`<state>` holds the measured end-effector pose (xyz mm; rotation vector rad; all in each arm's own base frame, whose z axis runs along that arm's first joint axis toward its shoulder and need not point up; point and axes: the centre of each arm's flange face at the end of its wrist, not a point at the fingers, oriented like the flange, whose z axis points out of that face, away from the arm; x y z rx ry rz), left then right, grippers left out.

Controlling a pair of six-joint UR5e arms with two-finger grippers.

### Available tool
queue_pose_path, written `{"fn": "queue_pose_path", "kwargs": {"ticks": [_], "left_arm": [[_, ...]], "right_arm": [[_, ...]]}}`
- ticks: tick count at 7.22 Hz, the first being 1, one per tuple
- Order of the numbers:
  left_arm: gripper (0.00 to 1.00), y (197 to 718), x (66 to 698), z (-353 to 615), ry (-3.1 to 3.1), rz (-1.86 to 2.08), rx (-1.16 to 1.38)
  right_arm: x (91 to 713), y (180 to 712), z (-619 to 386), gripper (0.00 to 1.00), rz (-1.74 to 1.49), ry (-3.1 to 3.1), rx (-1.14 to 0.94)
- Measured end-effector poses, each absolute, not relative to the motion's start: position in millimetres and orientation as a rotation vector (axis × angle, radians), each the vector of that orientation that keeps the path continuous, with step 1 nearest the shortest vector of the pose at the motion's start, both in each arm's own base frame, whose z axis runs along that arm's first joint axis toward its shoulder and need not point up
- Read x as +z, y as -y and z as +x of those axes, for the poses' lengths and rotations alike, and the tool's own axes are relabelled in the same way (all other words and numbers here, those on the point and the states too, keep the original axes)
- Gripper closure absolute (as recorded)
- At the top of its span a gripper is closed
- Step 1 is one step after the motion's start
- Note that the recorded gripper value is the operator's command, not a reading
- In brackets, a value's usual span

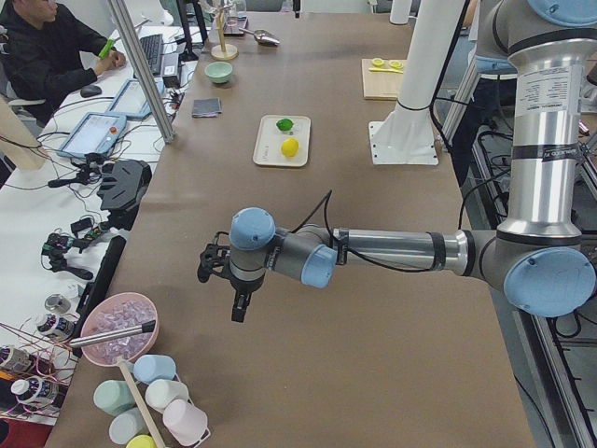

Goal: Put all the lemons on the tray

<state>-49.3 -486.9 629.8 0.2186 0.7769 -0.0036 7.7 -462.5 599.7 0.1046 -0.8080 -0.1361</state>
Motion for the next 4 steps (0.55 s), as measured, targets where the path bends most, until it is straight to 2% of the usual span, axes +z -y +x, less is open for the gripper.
{"fn": "queue_pose_path", "kwargs": {"ticks": [4], "left_arm": [[0.02, 466, 636, -78, -0.836, 0.215, -0.062]], "right_arm": [[602, 459, 11, 0.0, 0.1, 0.813, -0.127]]}}
